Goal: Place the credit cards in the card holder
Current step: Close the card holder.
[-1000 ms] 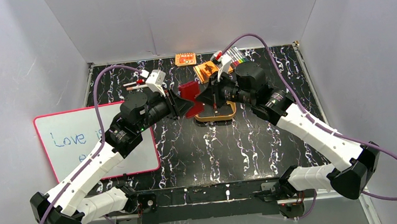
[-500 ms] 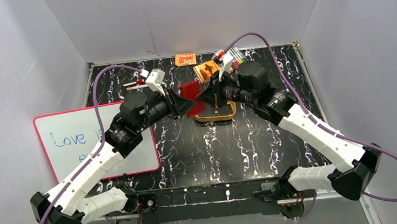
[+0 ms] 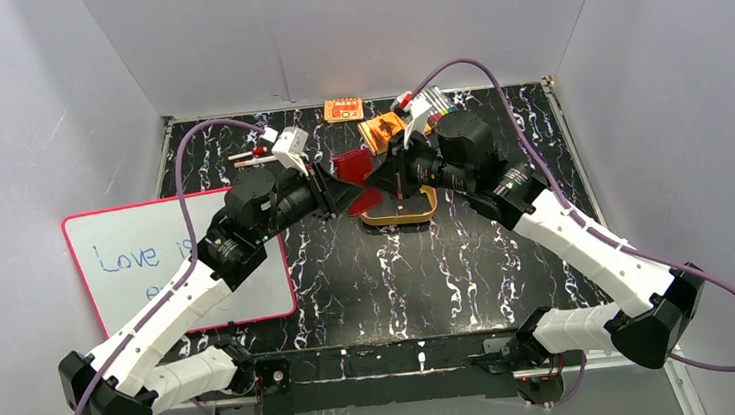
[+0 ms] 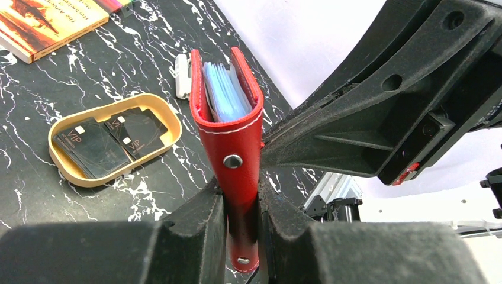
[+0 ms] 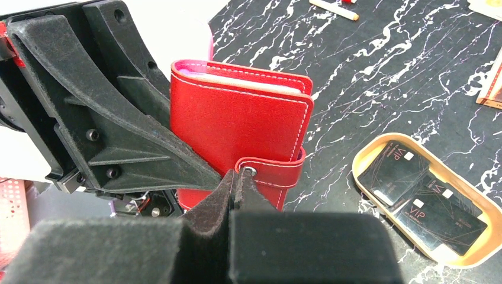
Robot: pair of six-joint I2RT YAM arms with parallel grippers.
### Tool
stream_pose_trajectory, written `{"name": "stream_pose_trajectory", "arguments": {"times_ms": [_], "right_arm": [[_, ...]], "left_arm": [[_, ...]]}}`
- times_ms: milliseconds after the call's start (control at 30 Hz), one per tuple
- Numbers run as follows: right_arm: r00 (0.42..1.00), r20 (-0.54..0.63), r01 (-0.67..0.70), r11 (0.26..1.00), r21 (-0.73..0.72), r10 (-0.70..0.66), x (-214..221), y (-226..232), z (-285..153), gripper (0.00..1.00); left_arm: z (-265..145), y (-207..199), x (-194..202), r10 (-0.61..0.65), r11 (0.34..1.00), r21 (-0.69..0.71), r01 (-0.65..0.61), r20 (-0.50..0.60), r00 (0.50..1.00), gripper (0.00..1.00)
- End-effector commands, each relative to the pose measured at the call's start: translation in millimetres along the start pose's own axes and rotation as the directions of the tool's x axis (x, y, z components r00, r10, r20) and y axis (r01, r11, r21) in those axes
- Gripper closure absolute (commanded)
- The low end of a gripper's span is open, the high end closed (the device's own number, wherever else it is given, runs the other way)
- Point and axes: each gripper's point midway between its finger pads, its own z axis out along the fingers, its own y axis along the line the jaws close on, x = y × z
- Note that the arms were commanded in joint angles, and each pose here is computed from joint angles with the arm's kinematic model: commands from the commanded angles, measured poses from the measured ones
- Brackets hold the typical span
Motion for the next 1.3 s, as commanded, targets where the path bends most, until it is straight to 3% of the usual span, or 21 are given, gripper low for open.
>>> {"name": "stream_pose_trajectory", "arguments": {"times_ms": [0,233,400,500,567,700,933,1133,1267], "right_arm": [[1.000,-0.002,0.024,0.994,-0.111,-0.024,2,26,29,1.00],[0.999,0.019,0.036,0.991,-0.129,-0.034,-2,32,18,0.97],[0.997,0.060,0.059,0.975,-0.216,-0.047,-17,58,-12,0.49],[0.995,0.079,0.087,0.952,-0.293,-0.067,-29,81,-38,0.36],[0.992,0.099,0.111,0.943,-0.314,-0.084,-37,91,-57,0.34],[0.971,0.189,0.186,0.962,-0.202,-0.148,-45,81,-94,0.34],[0.934,0.292,0.272,0.938,-0.214,-0.205,-37,90,-138,0.31],[0.948,0.273,0.246,0.920,-0.306,-0.163,-20,99,-133,0.31],[0.952,0.279,0.246,0.863,-0.441,-0.129,-16,121,-134,0.30]], "left_arm": [[-45,-146,-6,0.096,0.817,0.573,-0.069,-0.018,0.995,1.00],[-35,-118,-3,0.120,0.892,0.439,-0.113,0.010,0.993,1.00],[-28,-77,0,0.146,0.957,0.247,-0.150,0.035,0.989,1.00],[-28,-60,0,0.160,0.972,0.164,-0.166,0.050,0.986,1.00],[-30,-54,-1,0.169,0.975,0.135,-0.175,0.057,0.984,1.00],[-41,-52,1,0.180,0.973,0.133,-0.188,0.070,0.981,1.00],[-69,-79,13,0.214,0.930,0.298,-0.216,0.042,0.976,1.00],[-102,-117,26,0.262,0.813,0.527,-0.248,0.049,0.964,1.00],[-115,-134,35,0.282,0.733,0.637,-0.237,0.033,0.959,1.00]]}}
